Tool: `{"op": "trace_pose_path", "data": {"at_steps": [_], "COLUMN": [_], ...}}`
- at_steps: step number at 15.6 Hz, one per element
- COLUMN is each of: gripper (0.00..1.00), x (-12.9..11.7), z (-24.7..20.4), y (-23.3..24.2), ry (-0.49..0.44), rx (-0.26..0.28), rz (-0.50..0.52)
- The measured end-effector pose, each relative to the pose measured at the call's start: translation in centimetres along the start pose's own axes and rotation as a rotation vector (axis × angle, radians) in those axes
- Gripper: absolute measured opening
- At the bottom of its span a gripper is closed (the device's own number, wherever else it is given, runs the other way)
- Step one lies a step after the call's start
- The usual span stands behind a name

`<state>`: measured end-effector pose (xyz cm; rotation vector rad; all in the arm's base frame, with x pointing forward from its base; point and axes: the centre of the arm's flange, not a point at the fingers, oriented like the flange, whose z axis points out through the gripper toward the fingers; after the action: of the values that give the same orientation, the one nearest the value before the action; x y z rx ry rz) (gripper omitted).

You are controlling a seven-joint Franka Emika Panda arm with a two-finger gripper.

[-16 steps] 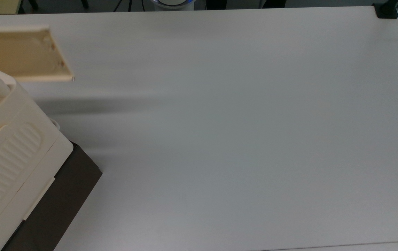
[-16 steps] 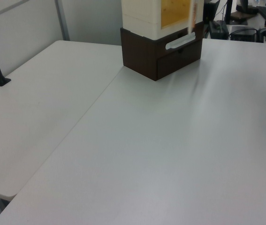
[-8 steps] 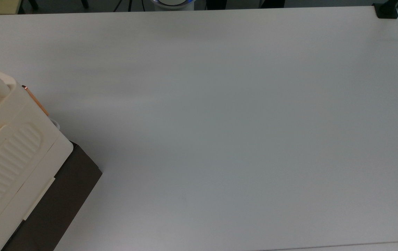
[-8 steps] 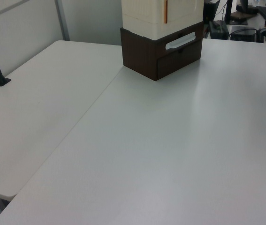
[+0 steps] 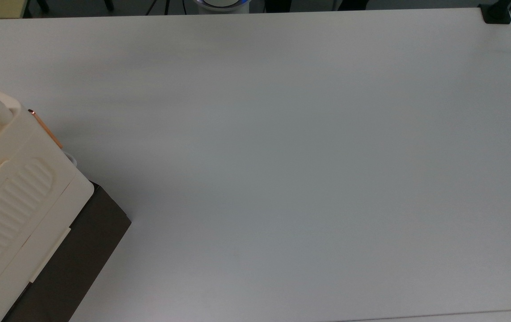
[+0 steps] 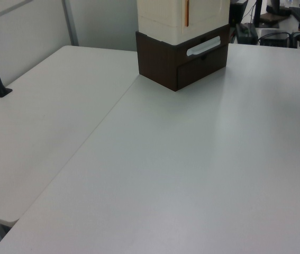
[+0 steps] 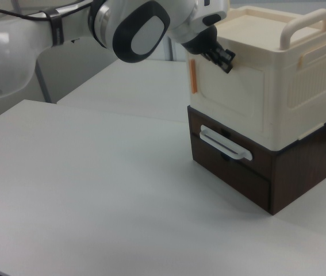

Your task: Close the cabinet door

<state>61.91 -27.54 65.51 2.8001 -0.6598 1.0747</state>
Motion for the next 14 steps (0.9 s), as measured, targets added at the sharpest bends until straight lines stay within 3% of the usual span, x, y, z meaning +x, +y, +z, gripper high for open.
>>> {"op": "trace_pose_path", "data": {"at_steps": [9, 14], "gripper": [0.01, 0.01], "x": [-0.5, -4.2], "z": [0.8, 4.2], "y": [0.1, -5.3], "ry": [-0.009, -0.217], "rx": [-0.001, 0.031], "rz": [-0.037, -0.182]}}
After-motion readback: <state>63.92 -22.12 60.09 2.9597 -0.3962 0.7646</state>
